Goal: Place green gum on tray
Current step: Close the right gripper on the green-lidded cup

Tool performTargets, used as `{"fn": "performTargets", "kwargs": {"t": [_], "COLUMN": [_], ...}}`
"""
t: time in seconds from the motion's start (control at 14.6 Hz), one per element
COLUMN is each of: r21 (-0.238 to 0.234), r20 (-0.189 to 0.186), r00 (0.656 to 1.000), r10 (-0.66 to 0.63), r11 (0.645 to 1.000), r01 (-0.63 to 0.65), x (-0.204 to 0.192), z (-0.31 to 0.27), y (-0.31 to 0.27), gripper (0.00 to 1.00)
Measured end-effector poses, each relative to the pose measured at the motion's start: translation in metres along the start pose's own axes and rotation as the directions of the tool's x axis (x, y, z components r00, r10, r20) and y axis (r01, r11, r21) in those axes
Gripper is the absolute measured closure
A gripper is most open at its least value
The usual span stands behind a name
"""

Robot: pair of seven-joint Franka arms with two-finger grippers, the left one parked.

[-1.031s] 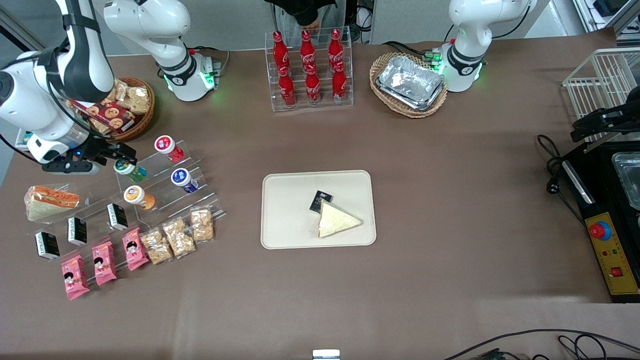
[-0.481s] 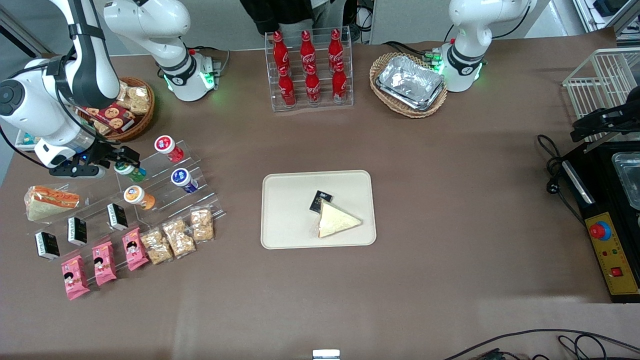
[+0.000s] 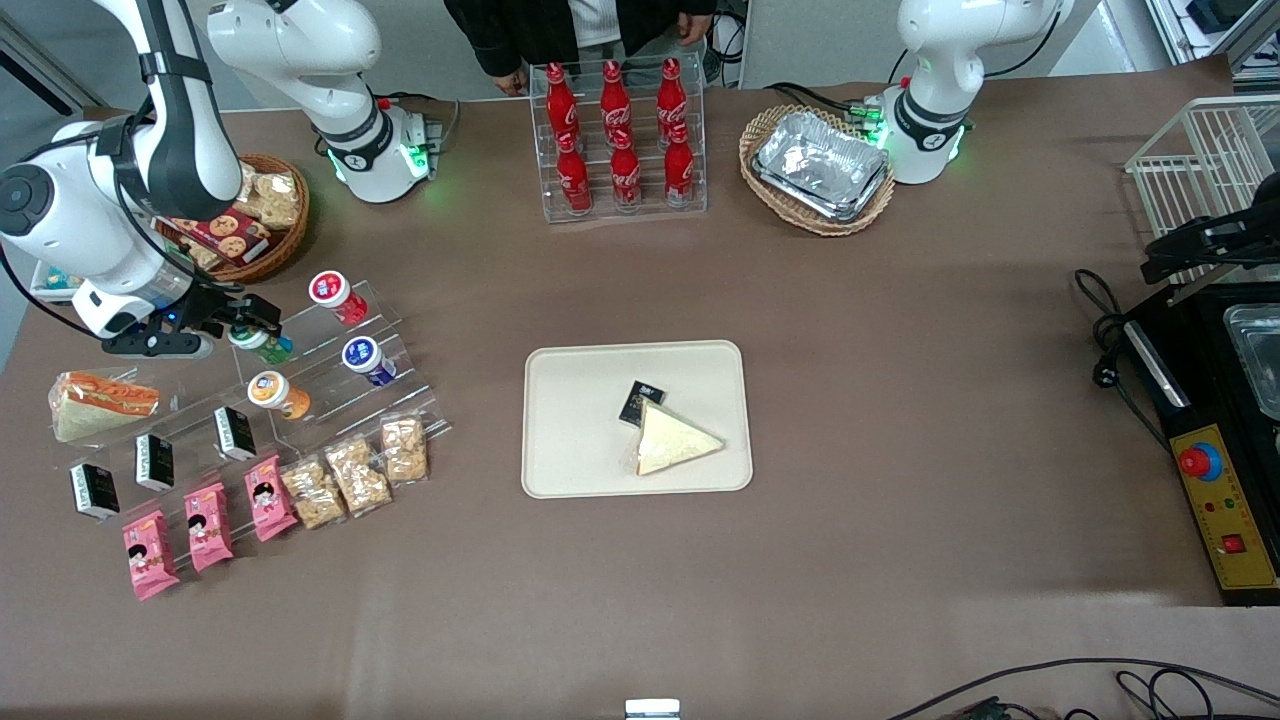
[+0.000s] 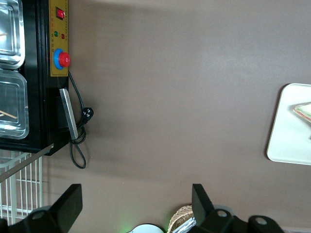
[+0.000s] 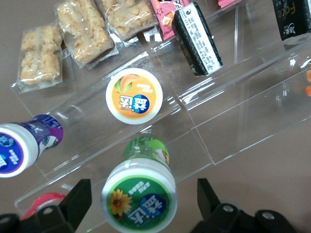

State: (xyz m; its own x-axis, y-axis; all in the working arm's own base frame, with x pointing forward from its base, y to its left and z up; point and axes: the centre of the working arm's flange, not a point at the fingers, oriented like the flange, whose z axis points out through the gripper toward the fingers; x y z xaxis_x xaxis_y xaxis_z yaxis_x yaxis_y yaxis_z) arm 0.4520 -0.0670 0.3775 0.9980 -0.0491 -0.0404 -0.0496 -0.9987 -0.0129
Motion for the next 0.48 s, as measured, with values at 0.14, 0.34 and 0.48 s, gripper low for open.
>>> {"fn": "performTargets", "kwargs": {"t": [0.14,0.34,0.48], "r21": [0.000,0.000,0.000], "r20": [0.005,0.010,0.010], "r00": [1.000,1.000,1.000], "r10": [-0.001,-0.001,-0.002], "r11": [1.000,1.000,1.000], "r01": [0.001,0.001,0.002], "x": [0.0006,0.0011,0.0012], "z": [0.0027,0.0056,0.0059], "y": [0.0001,0.0001,0.0001], "gripper": [0.17,0.33,0.41]}}
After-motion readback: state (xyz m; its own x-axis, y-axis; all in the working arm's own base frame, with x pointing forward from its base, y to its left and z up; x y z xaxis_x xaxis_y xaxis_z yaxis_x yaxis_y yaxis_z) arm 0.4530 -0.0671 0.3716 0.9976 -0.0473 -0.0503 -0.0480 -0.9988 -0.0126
